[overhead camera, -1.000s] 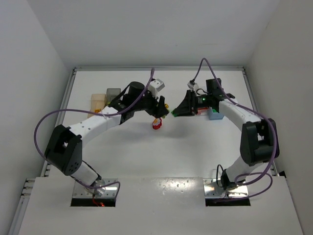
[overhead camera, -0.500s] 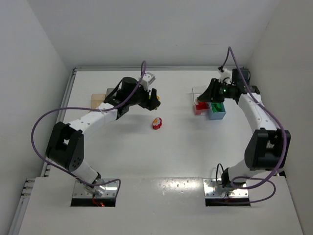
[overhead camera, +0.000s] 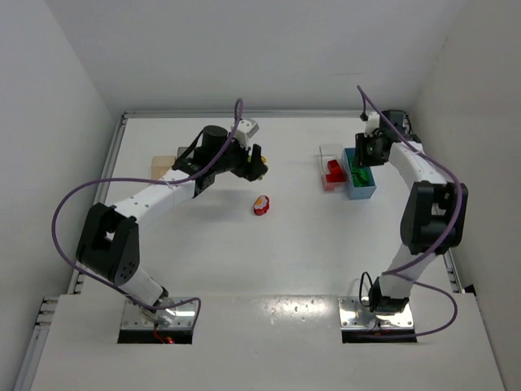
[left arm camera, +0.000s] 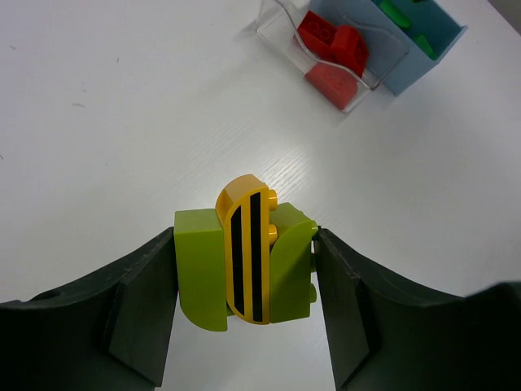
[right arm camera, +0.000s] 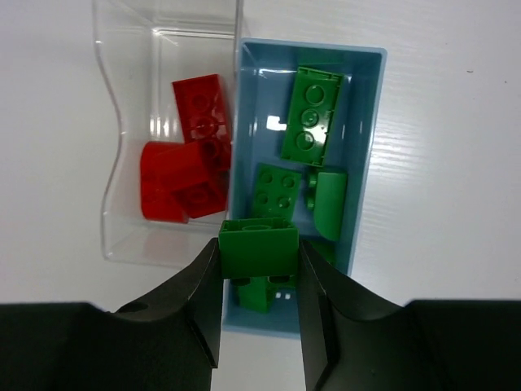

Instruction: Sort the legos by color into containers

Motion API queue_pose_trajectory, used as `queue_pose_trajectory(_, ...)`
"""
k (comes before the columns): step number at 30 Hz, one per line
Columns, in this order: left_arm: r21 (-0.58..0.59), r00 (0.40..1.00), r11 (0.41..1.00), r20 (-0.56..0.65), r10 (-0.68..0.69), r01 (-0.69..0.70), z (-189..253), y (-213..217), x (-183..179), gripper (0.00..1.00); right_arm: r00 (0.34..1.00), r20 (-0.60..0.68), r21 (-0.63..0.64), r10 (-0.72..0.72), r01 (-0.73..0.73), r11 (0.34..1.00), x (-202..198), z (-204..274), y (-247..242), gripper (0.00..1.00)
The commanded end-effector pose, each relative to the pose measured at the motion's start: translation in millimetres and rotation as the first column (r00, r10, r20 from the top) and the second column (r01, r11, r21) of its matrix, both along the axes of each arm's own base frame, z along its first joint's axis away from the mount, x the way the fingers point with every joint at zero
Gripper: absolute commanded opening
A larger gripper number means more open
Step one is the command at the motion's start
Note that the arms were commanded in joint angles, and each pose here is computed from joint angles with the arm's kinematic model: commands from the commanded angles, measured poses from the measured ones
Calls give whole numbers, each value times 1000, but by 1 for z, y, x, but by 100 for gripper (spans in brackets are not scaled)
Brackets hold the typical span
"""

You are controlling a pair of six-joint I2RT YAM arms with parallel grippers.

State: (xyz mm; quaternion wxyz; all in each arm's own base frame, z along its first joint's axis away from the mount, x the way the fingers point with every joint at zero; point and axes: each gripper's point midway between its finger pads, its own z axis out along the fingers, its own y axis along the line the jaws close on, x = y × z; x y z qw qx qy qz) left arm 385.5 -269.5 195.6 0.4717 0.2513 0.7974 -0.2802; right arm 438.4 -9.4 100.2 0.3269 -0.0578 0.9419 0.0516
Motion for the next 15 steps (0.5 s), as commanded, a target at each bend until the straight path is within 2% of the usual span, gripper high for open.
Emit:
queue_pose_trajectory(1, -43, 995, 999, 98, -6, 11, 37, -7, 11, 16, 997, 80, -65, -9, 15, 998, 30, 19, -18, 4)
queue_pose_trajectory(3, -46, 995, 999, 97, -16, 21, 37, -8, 10, 16, 998, 63, -63, -10, 14, 998, 32, 13, -18, 11)
queue_pose_trajectory(4, -46, 995, 999, 97, -16, 21, 37, -8, 10, 16, 998, 65, -64, -10, 14, 998, 35, 13, -18, 25)
queue_pose_trajectory(6, -45, 996, 999, 87, -26, 30, 36, -9, 7, 16, 999, 43, -56, -17, 19, 998, 33, 6, -18, 33)
queue_pose_trajectory(7, -44, 996, 998, 77, -37, 40, 32, -11, 7, 16, 999, 42, -64, -23, 26, 998, 33, 6, -20, 42)
queue_pose_trajectory(10, -51, 996, 997, 74, -56, 60, 32, -13, 4, 16, 999, 41, -58, -31, 33, 998, 30, 7, -19, 52)
queue_pose_trajectory(15, -66, 996, 994, 51, -79, 82, 28, -15, 2, 16, 998, 35, -36, -43, 44, 998, 20, 13, -15, 59)
